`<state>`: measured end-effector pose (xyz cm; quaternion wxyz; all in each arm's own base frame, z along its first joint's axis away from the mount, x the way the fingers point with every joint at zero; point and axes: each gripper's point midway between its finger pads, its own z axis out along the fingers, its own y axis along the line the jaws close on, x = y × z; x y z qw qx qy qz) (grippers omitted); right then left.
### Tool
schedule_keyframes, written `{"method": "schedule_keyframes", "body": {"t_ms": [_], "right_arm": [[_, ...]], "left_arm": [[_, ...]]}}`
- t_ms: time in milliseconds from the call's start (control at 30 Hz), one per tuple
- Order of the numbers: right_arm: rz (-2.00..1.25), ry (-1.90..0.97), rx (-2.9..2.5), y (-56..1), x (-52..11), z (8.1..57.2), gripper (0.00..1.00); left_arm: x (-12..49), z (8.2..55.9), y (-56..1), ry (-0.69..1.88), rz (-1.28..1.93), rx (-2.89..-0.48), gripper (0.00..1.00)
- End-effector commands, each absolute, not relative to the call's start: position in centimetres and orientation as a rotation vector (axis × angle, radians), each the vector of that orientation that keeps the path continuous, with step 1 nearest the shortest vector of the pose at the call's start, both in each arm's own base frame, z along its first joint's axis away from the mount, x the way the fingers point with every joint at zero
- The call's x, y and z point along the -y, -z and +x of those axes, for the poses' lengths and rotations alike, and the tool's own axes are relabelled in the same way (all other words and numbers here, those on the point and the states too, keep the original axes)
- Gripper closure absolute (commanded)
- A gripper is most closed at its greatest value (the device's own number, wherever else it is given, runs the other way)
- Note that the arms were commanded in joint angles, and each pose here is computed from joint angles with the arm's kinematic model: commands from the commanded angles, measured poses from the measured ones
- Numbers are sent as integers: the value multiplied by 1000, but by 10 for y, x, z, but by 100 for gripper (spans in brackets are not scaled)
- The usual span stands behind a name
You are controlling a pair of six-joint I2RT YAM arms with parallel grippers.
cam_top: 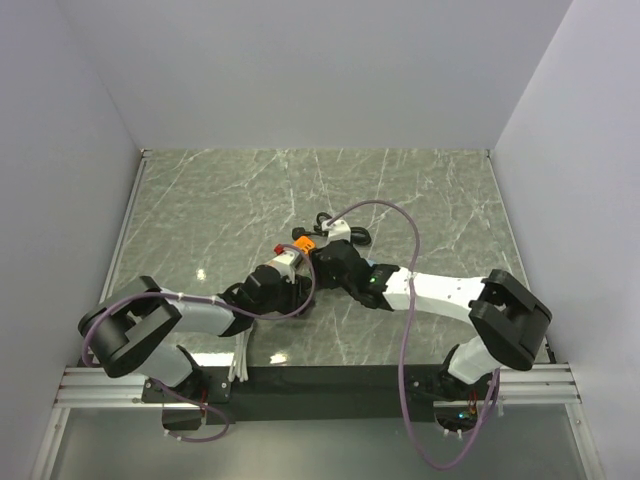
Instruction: Insert the plug
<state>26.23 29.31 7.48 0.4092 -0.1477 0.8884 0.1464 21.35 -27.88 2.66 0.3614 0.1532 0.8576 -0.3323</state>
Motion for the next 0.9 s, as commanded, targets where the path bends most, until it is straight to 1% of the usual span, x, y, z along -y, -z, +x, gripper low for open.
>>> {"method": "schedule_keyframes", "body": {"t_ms": [0, 333, 733, 867], "right_arm": [[-537, -123, -2570, 6, -236, 196, 100], [-574, -126, -2616, 23, -243, 191, 100], [-568, -251, -2723, 58, -250, 148, 100], [-578, -212, -2753, 69, -245, 143, 100]], "left_arm": [[256, 228, -20, 751, 321, -2212, 66], [251, 227, -23, 742, 316, -2198, 66], [250, 225, -18, 772, 314, -2204, 66], [246, 225, -20, 767, 304, -2195, 66]]}}
